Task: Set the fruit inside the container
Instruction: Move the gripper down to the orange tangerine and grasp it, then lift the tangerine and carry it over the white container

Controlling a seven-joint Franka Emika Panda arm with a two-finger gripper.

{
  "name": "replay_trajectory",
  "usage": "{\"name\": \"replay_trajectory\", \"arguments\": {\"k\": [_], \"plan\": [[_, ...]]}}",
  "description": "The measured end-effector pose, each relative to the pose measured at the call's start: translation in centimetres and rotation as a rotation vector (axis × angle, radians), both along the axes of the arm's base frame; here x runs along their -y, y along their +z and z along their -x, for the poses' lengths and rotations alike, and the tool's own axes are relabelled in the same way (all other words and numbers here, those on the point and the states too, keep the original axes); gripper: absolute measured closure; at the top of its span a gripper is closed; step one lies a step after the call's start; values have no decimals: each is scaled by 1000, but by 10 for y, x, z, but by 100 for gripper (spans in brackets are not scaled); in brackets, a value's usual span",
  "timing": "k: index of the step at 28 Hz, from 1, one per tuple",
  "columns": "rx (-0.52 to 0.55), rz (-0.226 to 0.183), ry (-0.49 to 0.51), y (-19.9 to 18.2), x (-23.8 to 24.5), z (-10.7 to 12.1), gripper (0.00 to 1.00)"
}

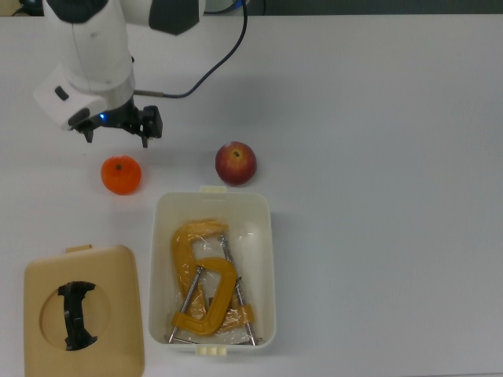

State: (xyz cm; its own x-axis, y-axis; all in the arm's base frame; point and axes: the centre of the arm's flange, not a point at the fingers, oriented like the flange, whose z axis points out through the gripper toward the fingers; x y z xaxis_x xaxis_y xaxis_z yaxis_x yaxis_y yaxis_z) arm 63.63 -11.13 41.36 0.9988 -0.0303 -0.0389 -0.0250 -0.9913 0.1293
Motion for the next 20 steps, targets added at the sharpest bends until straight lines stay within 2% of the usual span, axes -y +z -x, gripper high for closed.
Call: {"name": "replay_trajectory", "arguments": {"k": [7,12,19,20], "plan": [[-20,64,26,-49,5,-7,0],[-19,116,25,-80,4,-4,0],[-43,141,28,-105,1,2,0],[-44,141,27,-105,1,2,6]]}}
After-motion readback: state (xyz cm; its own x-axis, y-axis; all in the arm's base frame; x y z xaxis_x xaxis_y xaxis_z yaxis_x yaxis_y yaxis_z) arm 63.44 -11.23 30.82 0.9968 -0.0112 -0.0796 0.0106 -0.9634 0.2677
